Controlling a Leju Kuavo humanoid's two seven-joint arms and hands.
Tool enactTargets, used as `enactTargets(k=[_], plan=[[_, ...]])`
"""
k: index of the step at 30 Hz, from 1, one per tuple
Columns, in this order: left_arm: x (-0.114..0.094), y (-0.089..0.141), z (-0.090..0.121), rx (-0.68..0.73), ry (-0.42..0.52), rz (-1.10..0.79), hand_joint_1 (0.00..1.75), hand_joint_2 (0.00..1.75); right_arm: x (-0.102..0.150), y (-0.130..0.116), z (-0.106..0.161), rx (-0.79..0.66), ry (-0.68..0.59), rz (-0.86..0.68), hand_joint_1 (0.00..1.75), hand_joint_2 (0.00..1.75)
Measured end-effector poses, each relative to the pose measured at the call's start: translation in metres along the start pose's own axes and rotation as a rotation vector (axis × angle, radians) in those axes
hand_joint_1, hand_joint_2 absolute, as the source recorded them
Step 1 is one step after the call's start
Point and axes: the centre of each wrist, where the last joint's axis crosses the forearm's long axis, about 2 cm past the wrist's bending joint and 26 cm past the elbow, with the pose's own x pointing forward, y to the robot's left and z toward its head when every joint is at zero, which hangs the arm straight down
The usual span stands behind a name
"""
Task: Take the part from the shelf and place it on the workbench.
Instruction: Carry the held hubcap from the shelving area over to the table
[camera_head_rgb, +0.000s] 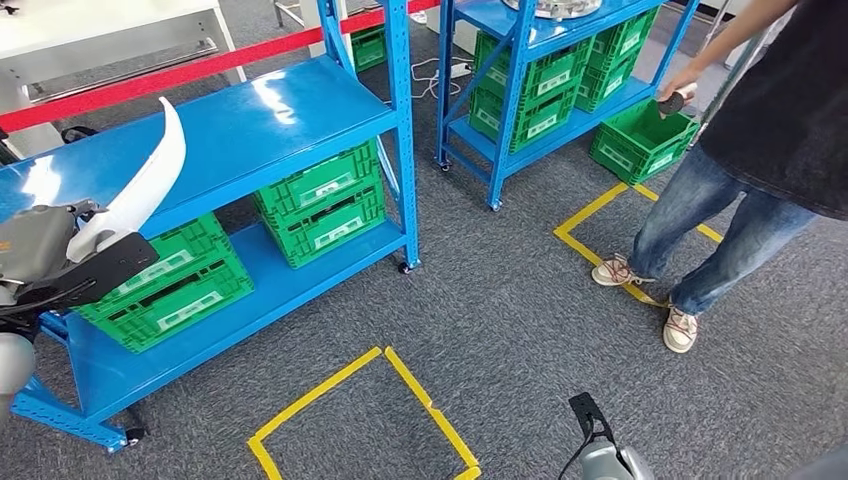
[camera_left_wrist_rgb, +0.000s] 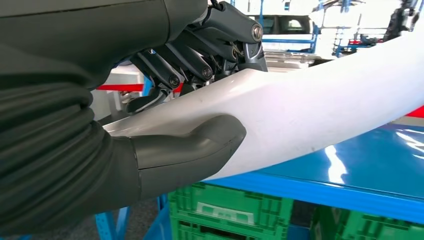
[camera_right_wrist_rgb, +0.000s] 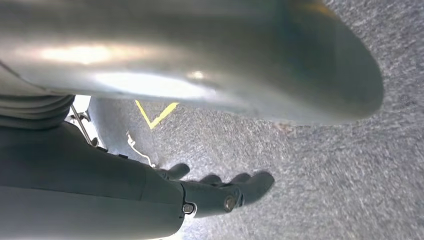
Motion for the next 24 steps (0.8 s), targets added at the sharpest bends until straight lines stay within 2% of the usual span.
enactTargets(k=[24], plan=[[0.0048,-0.0023,-0.0043,-0.007,-0.002,0.006,1.75,1.75,-0.0010,0.0007,0.0004,0.018,0.008,-0.042,0.00,0.00]])
